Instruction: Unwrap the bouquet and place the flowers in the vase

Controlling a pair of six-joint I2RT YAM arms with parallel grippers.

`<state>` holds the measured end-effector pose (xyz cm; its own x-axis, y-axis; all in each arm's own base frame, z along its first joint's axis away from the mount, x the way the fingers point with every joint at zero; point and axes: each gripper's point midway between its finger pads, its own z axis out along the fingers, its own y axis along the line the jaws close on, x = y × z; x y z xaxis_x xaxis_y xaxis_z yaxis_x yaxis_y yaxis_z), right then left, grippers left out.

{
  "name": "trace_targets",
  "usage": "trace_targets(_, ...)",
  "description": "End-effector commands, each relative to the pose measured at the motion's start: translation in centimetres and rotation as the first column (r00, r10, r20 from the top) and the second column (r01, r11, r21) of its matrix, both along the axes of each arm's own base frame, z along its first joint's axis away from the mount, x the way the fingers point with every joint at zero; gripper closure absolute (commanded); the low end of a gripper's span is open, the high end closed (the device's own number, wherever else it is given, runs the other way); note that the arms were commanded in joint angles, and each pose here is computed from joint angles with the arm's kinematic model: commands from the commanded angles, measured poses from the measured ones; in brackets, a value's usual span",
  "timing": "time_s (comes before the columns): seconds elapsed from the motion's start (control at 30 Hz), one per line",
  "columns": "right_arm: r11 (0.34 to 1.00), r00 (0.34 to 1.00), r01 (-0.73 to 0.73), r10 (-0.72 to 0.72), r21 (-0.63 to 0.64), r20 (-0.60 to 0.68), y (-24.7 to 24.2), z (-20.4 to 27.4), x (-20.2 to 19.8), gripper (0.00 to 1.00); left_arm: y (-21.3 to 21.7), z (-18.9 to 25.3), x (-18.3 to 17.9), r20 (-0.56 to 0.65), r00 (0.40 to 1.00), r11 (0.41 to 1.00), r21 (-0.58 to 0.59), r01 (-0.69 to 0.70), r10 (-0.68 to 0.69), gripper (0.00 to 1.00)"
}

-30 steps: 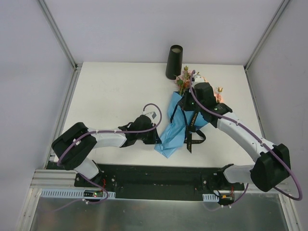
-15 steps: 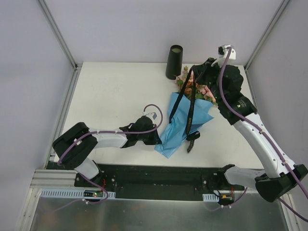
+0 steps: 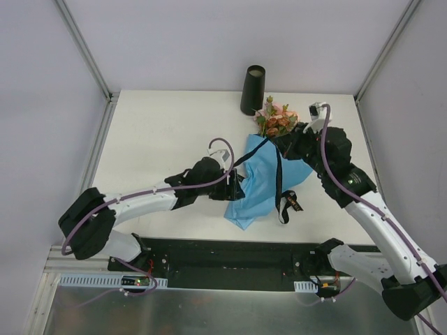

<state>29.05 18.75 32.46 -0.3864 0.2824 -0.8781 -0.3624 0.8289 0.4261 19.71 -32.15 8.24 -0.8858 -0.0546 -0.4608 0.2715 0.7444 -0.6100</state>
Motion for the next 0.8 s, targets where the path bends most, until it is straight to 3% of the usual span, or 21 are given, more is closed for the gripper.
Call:
trace_targets(0.0,0.992,0.992,-0.081,0.090,0.101,-0.089,1.0,-1.9,-3.0,1.00,-0.3,7.5,1.5,0.243,0.967,0.997,-0.014,0.079,-0.073,0.28)
trace_targets(0.1,0.960,0.960,-0.263,0.270,0.095,-0.070,2.5,-2.5,-5.9,1.00,-0.4,10.6,1.9,0.368,0.922,0.990,-0.021,0.139,-0.122,0.18)
trace_targets(0.2,0.916,0.918,-0.392,0.396,0.086,-0.033,3.2,-2.3,-8.3,1.00,-0.7,12.9,2.2,0.483,0.855,0.977,0.004,0.213,-0.188,0.16)
trace_targets(0.3,0.895,0.897,-0.438,0.441,0.085,-0.018,3.3,-1.9,-9.5,1.00,-1.6,13.3,1.6,0.580,0.737,0.926,0.084,0.369,-0.346,0.16)
trace_targets(0.5,0.847,0.851,-0.521,0.525,0.102,-0.008,3.9,-1.2,-11.2,1.00,-3.1,13.7,0.8,0.692,0.545,0.838,0.164,0.521,-0.474,0.09)
trace_targets(0.57,0.830,0.834,-0.548,0.552,0.107,-0.004,4.1,-1.0,-11.8,1.00,-3.4,14.0,1.3,0.732,0.490,0.832,0.189,0.521,-0.473,0.09)
trace_targets(0.63,0.819,0.824,-0.563,0.567,0.108,-0.005,4.1,-0.9,-12.2,1.00,-3.2,14.1,2.7,0.750,0.476,0.854,0.224,0.470,-0.459,0.09)
trace_targets(0.77,0.806,0.811,-0.582,0.585,0.112,-0.002,4.1,-0.8,-12.9,1.00,-3.6,13.9,3.4,0.765,0.425,0.842,0.273,0.465,-0.483,0.09)
